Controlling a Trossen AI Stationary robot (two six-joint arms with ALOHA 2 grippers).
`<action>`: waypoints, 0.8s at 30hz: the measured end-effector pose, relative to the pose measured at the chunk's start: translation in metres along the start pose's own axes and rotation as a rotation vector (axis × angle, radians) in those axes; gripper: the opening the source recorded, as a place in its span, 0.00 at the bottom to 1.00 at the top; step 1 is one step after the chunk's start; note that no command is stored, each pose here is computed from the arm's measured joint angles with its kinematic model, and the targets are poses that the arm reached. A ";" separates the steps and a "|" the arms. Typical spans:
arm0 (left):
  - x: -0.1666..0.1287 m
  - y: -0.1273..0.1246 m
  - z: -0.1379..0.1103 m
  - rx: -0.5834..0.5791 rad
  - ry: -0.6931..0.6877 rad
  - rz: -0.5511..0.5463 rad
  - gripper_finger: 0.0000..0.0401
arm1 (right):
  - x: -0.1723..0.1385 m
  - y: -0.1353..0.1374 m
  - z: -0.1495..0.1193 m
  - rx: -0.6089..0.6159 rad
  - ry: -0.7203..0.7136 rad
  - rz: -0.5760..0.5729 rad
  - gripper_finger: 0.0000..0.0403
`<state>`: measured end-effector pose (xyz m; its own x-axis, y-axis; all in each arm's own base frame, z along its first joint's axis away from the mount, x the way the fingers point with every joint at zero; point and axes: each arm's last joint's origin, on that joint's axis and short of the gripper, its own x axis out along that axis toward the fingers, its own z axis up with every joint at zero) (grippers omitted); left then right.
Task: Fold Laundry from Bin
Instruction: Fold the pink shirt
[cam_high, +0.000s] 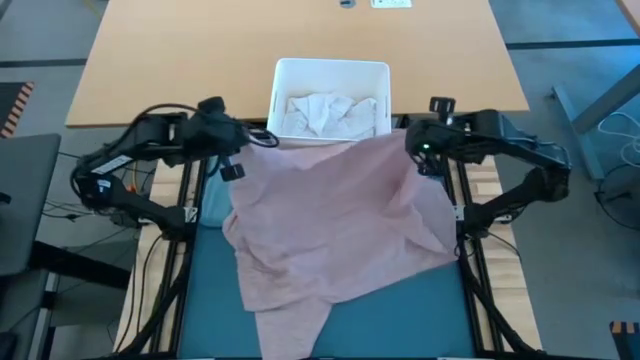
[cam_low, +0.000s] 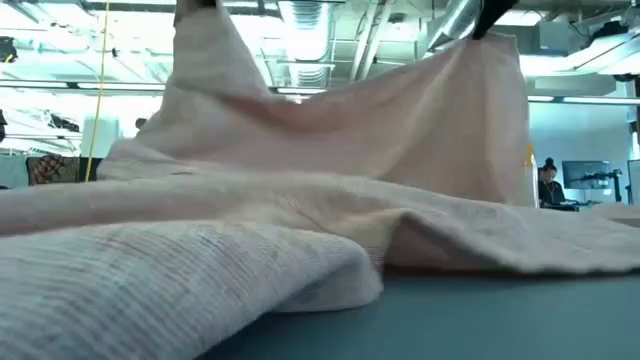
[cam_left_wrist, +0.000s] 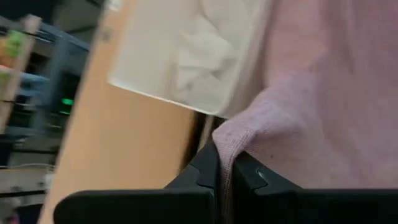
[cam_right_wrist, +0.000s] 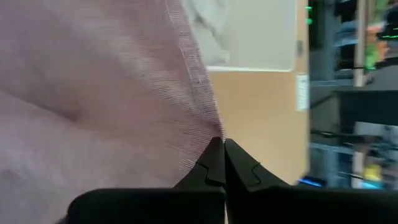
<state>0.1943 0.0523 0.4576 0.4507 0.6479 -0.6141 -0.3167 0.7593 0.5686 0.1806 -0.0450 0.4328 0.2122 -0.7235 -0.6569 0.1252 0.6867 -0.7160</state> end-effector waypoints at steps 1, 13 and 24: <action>0.005 0.000 -0.001 0.012 0.016 -0.003 0.00 | 0.002 -0.002 0.001 -0.011 0.014 -0.030 0.02; 0.014 -0.014 -0.009 -0.071 -0.077 -0.363 0.00 | 0.009 0.058 0.011 -0.086 -0.069 0.396 0.02; 0.046 -0.121 -0.065 -0.098 0.110 -0.953 0.00 | 0.050 0.184 -0.017 -0.161 0.169 0.780 0.02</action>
<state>0.1985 -0.0058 0.3252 0.4754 -0.2455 -0.8448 0.0720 0.9679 -0.2407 0.1980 0.0438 0.2642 0.0301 -0.0508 -0.9983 -0.1424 0.9883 -0.0546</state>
